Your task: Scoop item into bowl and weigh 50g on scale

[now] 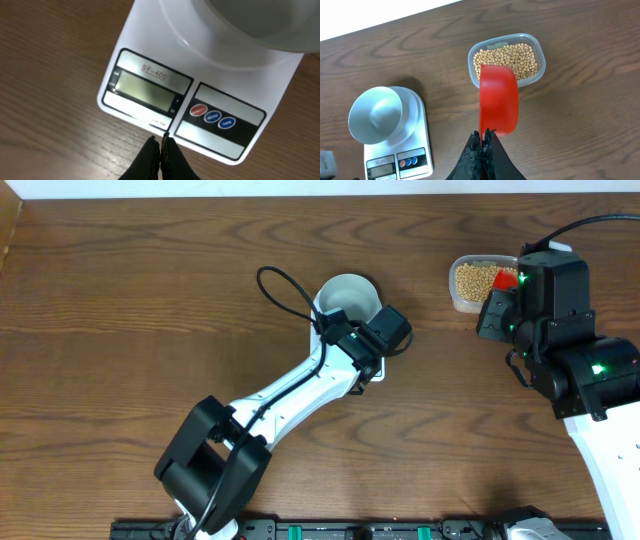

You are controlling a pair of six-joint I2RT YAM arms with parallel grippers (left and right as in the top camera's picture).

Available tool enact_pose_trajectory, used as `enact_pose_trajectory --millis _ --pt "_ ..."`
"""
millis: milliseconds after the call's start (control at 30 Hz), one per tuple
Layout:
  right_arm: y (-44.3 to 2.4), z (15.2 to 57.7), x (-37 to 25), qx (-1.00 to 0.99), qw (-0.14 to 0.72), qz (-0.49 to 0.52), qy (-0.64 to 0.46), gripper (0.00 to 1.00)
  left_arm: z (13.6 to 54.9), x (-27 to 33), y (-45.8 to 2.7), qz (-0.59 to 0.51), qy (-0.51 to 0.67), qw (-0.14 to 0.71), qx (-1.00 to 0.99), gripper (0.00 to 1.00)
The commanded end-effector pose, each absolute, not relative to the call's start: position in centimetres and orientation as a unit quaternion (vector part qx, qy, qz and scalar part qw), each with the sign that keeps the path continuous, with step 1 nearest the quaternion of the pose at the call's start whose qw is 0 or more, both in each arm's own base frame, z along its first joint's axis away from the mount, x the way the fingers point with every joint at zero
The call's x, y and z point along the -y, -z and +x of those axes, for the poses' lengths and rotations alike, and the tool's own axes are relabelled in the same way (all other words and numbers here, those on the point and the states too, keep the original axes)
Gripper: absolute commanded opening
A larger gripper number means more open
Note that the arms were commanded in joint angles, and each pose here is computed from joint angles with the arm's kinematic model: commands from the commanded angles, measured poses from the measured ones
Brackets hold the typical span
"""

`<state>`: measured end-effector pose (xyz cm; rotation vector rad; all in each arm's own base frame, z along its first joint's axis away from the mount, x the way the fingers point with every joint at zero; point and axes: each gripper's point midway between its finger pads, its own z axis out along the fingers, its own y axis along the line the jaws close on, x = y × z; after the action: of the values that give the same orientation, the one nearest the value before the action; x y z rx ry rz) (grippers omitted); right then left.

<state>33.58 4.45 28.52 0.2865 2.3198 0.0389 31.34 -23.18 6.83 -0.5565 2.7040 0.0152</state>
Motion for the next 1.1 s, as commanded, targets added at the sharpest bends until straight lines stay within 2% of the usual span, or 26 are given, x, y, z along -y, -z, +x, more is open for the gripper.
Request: enact_pose_trajectory --millis 0,400,633,1067 --pt "-29.1 33.9 -4.1 -0.911 0.398 0.111 -0.008 0.01 31.7 23.1 -6.6 -0.204 -0.008 0.198 -0.959 0.07" --pt "-29.1 33.9 -4.1 -0.91 0.399 0.109 -0.007 0.01 31.9 23.6 -5.8 -0.201 -0.003 0.194 -0.96 0.07" --pt "-29.2 33.9 -4.1 -0.91 0.4 0.109 -0.007 0.01 32.9 24.4 -5.3 -0.128 -0.004 0.205 -0.97 0.07" --pt "-28.9 34.0 -4.2 -0.912 0.396 0.109 -0.006 0.01 33.1 24.5 -4.0 -0.128 -0.012 0.2 -0.971 0.08"
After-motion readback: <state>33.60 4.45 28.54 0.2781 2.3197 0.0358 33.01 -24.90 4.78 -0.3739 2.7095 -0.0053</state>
